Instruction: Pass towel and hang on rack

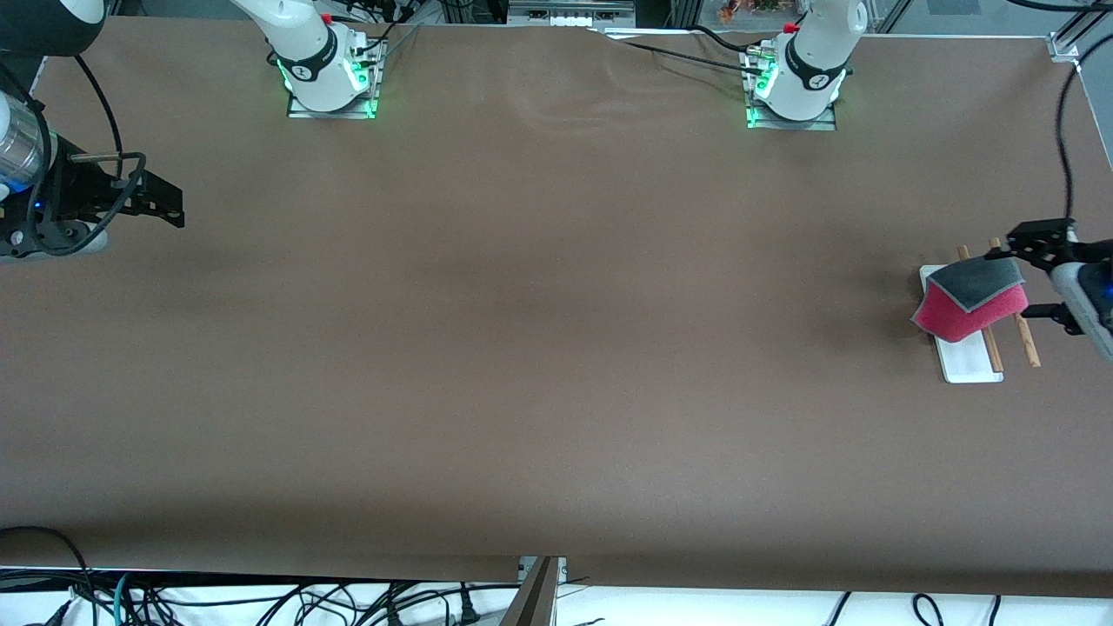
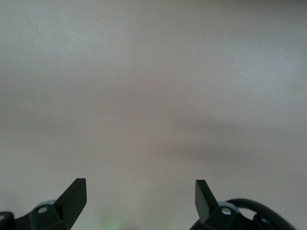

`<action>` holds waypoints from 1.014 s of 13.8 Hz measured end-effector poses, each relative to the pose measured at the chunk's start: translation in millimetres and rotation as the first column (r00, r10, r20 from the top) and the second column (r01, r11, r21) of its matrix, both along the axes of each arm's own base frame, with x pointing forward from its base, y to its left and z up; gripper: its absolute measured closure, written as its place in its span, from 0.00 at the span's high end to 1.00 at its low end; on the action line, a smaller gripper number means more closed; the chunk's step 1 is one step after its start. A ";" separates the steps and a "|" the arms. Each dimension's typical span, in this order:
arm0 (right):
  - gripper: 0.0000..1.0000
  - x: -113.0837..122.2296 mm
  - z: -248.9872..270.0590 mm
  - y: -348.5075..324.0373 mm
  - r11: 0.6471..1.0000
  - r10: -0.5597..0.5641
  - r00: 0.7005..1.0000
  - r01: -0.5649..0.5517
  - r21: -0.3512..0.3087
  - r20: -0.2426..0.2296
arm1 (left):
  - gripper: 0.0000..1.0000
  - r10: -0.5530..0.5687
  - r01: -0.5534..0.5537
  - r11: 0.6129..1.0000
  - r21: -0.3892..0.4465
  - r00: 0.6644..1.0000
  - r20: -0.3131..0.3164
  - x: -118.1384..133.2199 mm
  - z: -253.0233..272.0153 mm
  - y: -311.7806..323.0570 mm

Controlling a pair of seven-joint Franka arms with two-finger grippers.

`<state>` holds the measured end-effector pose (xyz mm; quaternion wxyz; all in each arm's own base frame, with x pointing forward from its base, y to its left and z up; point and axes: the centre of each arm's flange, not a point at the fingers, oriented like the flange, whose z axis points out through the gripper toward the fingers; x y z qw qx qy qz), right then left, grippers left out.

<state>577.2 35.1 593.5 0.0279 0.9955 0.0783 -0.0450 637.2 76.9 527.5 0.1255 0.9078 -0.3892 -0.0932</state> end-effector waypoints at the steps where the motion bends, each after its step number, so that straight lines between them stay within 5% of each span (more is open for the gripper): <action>1: 1.00 0.0 0.0 -0.1 1.000 0.000 1.000 0.000 0.000 0.000 | 1.00 0.053 -0.053 0.998 0.038 0.999 -0.005 -3.4 8.9 -25.7; 4: 1.00 0.0 0.2 0.0 1.000 0.000 1.000 0.000 0.000 0.000 | 1.00 0.278 -0.283 0.952 0.121 0.959 0.053 -15.4 29.2 -73.6; 7: 1.00 0.0 0.2 0.0 1.000 0.000 1.000 0.000 0.000 0.001 | 1.00 0.498 -0.517 0.847 0.124 0.853 0.156 -33.1 38.4 -87.7; 9: 1.00 0.0 0.3 0.0 1.000 0.000 1.000 0.000 0.000 0.001 | 1.00 0.556 -0.582 0.805 0.114 0.807 0.200 -44.8 38.9 -93.8; 14: 1.00 0.0 0.3 0.0 1.000 0.000 1.000 0.000 0.000 0.001 | 1.00 0.603 -0.637 0.761 0.120 0.763 0.232 -68.2 21.9 -76.0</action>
